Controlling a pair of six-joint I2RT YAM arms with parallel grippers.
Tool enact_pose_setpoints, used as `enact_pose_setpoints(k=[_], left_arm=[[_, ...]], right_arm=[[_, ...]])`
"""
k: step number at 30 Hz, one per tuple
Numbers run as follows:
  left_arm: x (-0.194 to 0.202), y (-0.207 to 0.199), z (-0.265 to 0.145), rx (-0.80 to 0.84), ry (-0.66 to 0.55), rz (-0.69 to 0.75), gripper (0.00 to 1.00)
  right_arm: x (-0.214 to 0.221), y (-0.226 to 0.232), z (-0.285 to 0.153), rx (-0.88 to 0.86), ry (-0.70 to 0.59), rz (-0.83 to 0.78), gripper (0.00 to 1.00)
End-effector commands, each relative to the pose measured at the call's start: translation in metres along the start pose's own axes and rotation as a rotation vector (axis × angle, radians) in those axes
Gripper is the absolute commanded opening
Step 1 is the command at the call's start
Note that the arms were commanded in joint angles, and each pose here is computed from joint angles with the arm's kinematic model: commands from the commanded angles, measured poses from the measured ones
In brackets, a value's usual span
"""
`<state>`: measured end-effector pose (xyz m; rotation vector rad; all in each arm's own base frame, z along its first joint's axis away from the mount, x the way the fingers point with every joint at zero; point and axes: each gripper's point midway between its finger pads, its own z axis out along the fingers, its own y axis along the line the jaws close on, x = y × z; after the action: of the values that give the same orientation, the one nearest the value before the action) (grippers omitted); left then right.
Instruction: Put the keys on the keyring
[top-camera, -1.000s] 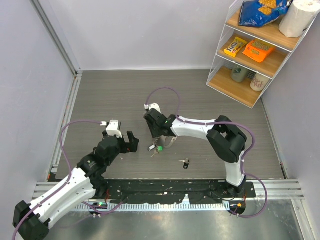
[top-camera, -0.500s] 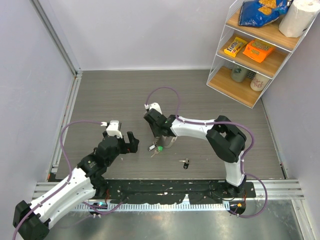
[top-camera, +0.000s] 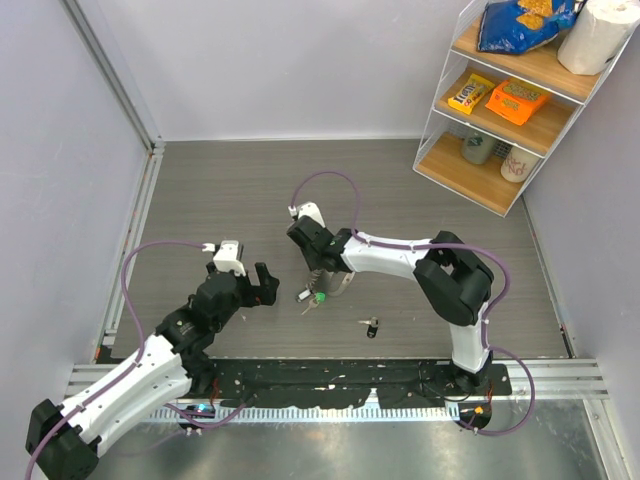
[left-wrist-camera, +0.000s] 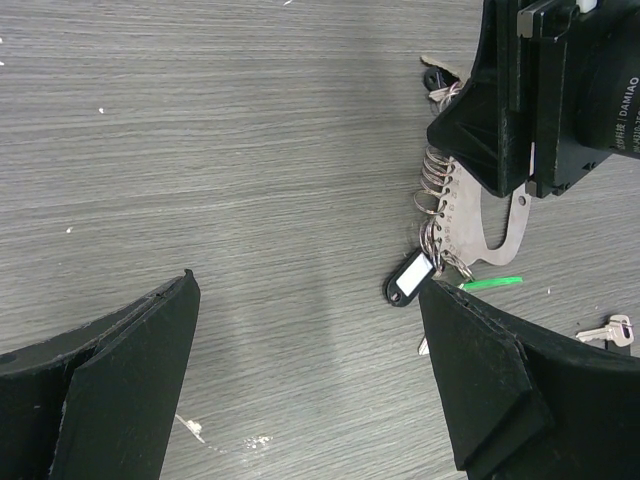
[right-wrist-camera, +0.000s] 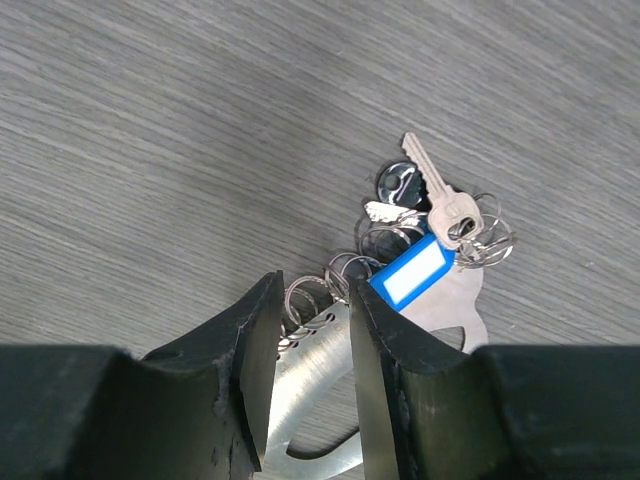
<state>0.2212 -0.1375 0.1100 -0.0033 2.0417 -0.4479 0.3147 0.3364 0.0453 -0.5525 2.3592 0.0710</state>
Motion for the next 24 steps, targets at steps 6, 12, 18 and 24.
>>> enact_pose_setpoints(k=[6,12,18,24], left_arm=[[-0.013,-0.007,0.002,0.028,-0.051,-0.031,0.99],[-0.013,-0.007,0.001,0.028,-0.052,-0.035,0.99],[-0.014,-0.007,0.001,0.028,-0.054,-0.034,0.99],[-0.013,-0.007,0.001,0.029,-0.054,-0.035,0.99]], right_arm=[[-0.047,-0.015,-0.019,0.013,-0.117,0.050,0.38],[-0.044,-0.010,-0.010,-0.024,-0.096,0.054,0.36],[-0.043,-0.005,-0.006,-0.050,-0.087,0.053,0.34],[-0.036,0.002,-0.002,-0.079,-0.060,0.041,0.33]])
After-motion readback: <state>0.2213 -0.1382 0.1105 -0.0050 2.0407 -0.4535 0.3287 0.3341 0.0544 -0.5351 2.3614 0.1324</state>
